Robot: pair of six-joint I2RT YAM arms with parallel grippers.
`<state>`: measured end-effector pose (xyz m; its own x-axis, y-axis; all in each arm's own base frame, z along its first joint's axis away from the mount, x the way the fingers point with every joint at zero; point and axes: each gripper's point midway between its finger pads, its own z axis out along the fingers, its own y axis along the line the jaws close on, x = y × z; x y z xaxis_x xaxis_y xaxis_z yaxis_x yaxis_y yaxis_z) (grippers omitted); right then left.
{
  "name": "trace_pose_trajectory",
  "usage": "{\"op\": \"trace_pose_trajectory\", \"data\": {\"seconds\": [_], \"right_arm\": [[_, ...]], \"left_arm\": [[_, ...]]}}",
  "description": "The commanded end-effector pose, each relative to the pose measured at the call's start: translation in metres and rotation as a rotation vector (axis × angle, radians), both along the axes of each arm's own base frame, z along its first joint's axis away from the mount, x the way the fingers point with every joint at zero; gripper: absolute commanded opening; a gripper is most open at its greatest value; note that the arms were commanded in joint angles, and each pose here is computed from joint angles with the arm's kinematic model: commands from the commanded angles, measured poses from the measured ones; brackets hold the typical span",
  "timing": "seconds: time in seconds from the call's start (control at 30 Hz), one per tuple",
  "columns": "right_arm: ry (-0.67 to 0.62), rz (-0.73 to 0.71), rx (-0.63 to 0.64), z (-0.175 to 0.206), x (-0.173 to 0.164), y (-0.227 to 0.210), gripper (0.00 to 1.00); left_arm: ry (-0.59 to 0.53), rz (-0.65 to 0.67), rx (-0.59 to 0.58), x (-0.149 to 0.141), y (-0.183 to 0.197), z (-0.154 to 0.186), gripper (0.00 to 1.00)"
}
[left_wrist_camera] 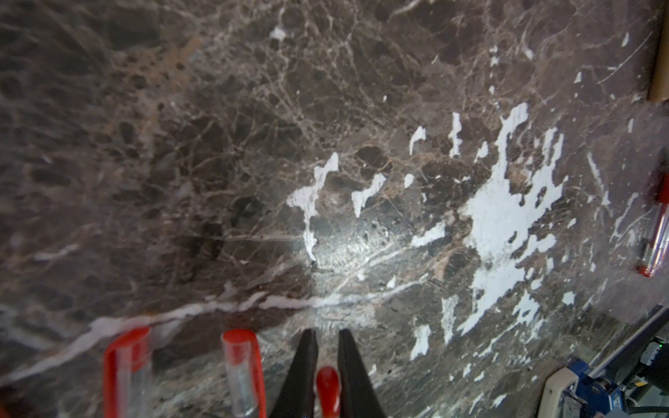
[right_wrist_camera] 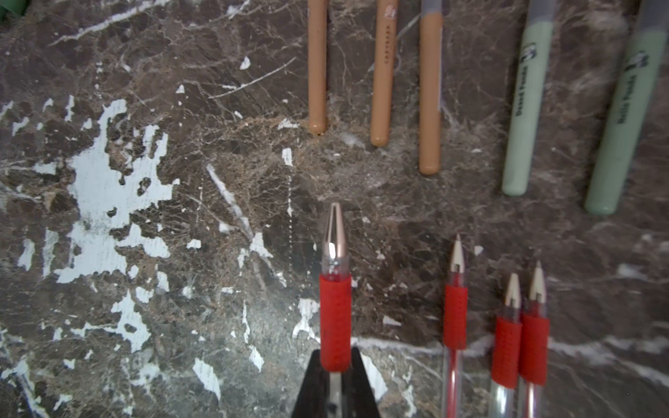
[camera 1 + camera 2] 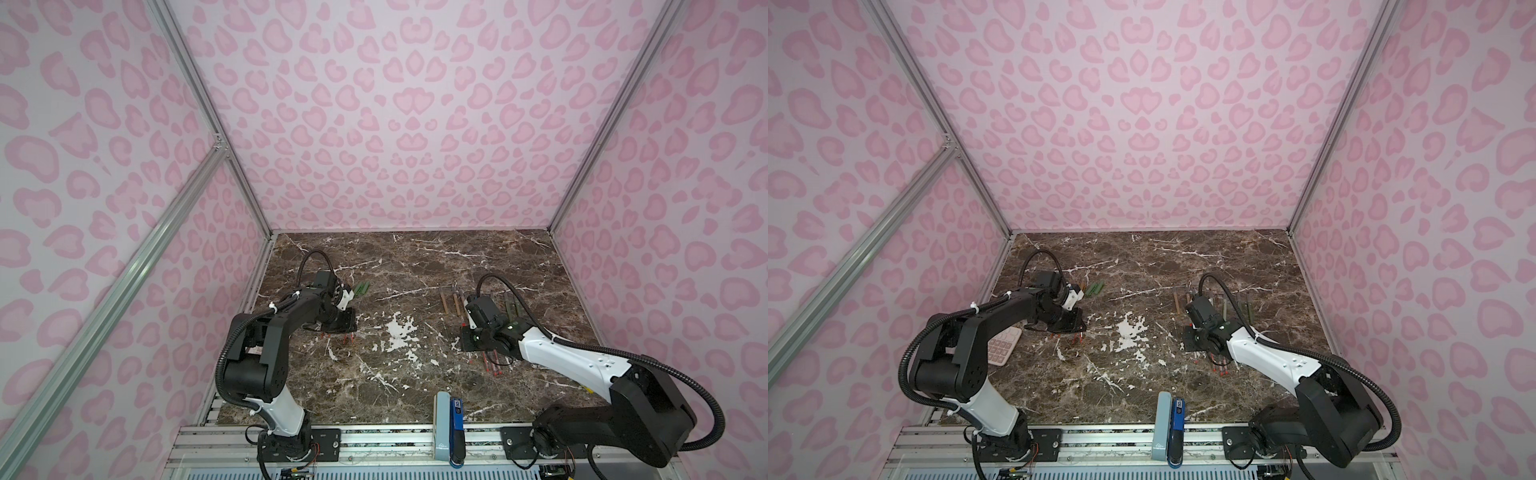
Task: Remove pen caps from pens
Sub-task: Place the pen cap at the middle-left of the table, then place the pen at the center of the table.
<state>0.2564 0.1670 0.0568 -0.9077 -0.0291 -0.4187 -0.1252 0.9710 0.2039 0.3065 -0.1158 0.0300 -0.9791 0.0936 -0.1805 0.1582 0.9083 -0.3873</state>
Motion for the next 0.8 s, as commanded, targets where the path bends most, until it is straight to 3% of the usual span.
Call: {"op": "trace_pose_trajectory", "data": {"seconds": [0.0,0.33,0.4,0.6,0.77], "right_arm": [[0.007,0.003,-0.02,-0.007,0.0,-0.005,0.0],[0.063,-0.053,-0.073,-0.028,-0.005,-0.027,0.02],[0.068,-0.057,-0.079,-0.031,-0.006,-0.03,0.03],[0.083,-0.063,-0.131,-0.038,-0.005,-0.039,0.07],[0.077,-0.063,-0.147,-0.038,-0.004,-0.042,0.17]], "left_arm": [[0.018,-0.011,0.025,-0.003,0.003,-0.006,0.19],[-0.013,0.005,0.036,-0.003,0.005,0.006,0.35],[-0.046,0.009,0.039,-0.001,0.006,0.017,0.35],[-0.17,-0.002,0.019,0.001,0.005,0.044,0.49],[-0.299,-0.042,0.026,0.0,0.007,0.062,0.65]]}}
